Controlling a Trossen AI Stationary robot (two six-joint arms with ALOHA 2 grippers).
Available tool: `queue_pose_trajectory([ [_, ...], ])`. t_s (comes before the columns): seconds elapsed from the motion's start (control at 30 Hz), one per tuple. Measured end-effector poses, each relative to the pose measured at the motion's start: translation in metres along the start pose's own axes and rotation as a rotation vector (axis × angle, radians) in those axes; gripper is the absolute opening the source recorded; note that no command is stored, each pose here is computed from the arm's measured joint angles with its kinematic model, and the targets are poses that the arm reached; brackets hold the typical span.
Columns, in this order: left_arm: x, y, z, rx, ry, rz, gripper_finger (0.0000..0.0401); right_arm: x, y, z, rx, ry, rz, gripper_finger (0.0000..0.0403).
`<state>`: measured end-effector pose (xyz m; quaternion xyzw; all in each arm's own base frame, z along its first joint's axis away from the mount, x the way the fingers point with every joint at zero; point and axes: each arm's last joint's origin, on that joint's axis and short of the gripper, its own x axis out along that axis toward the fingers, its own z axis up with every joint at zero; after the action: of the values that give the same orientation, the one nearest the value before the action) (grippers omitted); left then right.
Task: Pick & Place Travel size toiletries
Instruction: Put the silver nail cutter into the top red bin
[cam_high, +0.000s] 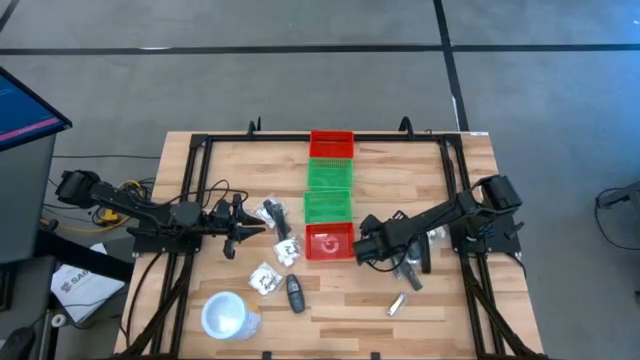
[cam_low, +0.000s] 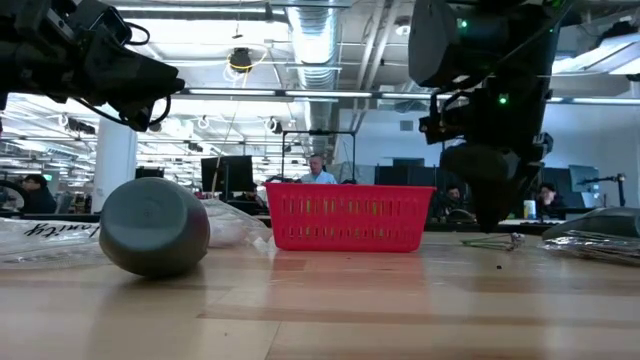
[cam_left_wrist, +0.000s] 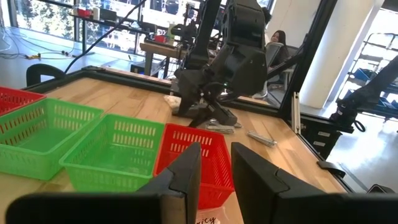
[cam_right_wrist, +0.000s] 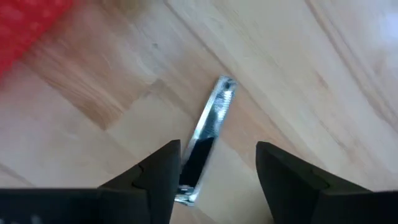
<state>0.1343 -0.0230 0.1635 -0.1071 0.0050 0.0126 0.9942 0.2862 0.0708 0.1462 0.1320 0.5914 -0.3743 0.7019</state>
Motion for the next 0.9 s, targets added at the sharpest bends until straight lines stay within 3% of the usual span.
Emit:
queue_pose_trajectory([
  [0.6,0.0,0.0,0.0,0.001,-0.003,-0.001,0.0082,0.011,0.002,-0.006,0.042,0.045,0.082,0.0191],
  [0.9,0.0,0.0,0.0,0.001,-0.003,-0.001,0.0082,0.017,0.002,-0.01,0.072,0.051,0.11,0.0167],
])
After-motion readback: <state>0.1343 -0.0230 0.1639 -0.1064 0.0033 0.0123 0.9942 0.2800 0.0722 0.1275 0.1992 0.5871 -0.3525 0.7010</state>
